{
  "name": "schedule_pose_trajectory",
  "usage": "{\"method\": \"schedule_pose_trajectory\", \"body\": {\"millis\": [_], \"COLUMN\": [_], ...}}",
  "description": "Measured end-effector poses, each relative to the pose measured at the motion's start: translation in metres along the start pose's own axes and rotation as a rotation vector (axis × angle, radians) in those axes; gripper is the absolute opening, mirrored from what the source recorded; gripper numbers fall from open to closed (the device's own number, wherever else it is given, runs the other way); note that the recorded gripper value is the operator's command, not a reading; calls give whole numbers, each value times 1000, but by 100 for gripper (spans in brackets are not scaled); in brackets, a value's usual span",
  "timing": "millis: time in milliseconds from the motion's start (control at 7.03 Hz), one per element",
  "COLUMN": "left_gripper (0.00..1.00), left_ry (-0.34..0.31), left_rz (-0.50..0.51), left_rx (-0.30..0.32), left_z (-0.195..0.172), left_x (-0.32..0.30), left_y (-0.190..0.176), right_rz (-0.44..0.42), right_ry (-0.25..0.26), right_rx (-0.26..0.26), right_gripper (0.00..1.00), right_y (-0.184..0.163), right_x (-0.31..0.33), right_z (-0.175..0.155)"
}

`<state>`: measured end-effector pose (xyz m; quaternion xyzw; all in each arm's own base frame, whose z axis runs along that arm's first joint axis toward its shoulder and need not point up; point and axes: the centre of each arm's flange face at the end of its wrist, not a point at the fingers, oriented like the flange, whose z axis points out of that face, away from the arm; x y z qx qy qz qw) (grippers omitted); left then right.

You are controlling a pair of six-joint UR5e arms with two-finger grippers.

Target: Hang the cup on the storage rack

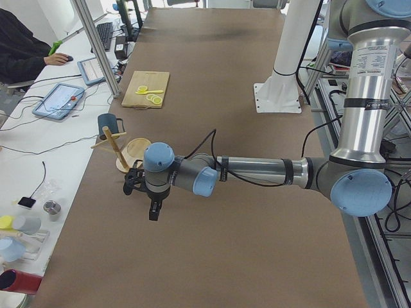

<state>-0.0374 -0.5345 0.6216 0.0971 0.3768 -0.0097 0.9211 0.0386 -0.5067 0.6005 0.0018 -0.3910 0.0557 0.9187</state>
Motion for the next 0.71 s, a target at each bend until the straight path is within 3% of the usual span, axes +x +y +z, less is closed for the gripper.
{"method": "schedule_pose_trajectory", "body": {"millis": [711], "left_gripper": [98], "left_ry": [-1], "left_rz": [-8], "left_rx": [-7], "left_z": [0], "left_x": [0], "left_y": [-1], "right_rz": [0], "right_ry": [4], "right_rx": [1], "right_gripper": [100], "right_y": [-1], "right_x": [0], "right_z": [0]}}
